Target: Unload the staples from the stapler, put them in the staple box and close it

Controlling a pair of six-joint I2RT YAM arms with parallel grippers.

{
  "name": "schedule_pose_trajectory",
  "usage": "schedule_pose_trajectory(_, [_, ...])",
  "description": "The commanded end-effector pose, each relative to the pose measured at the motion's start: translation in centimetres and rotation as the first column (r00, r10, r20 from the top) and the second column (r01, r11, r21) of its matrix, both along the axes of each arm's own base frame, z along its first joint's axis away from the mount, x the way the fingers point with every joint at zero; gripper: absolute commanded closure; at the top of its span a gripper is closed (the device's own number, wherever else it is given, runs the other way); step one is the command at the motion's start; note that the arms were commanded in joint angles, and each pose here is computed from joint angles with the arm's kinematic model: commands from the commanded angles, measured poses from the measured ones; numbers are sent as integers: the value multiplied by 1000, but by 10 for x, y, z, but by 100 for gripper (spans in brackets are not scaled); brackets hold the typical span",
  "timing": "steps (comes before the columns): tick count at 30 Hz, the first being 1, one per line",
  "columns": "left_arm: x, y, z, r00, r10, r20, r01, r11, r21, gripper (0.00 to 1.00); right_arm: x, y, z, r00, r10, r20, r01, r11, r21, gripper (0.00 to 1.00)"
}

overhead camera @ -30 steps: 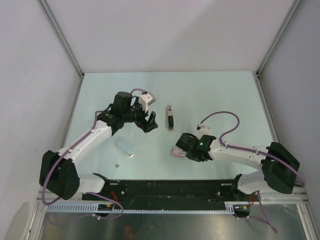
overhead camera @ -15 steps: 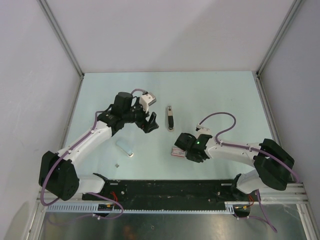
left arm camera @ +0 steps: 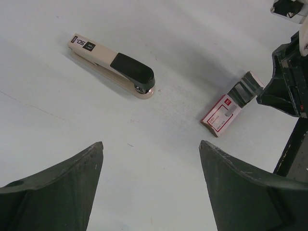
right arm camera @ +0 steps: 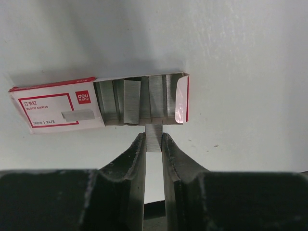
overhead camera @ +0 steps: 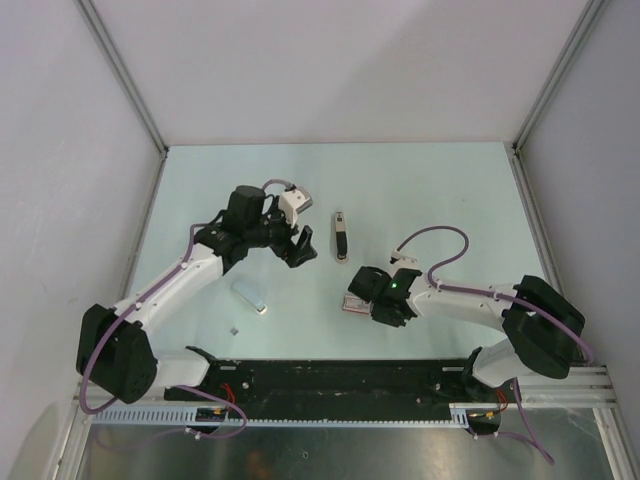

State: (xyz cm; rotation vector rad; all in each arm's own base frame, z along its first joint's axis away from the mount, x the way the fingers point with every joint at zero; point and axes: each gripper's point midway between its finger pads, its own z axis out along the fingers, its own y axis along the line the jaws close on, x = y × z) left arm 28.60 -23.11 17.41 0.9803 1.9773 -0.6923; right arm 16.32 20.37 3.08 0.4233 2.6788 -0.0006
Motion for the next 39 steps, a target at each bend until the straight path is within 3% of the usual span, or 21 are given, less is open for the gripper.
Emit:
schedule_pose_trajectory(1, [0, -1, 15, 994, -47, 104, 47, 999, 1, 15, 7, 8, 6, 1000, -12, 18, 11, 1000, 27, 100])
schedule_pose_trajectory(10, [-1, 0, 16, 993, -46, 106, 47, 999, -1, 15, 12, 7, 8, 1000, -18, 19, 17, 999, 45, 100])
schedule_pose_trajectory(16, [-2, 0, 17, 993, -47, 109, 48, 999, -3, 15, 11, 4, 7, 1000, -22, 14, 21, 999, 46, 88])
schedule_pose_trajectory(24, [-2, -1, 18, 993, -48, 110, 49, 999, -6, 15, 10, 2, 6, 1000, -25, 9, 24, 998, 50, 83])
schedule_pose_trajectory(39, [-3, -1, 20, 993, -47, 108, 49, 999, -12, 15, 12, -1, 9, 999, -28, 19, 27, 998, 54, 64])
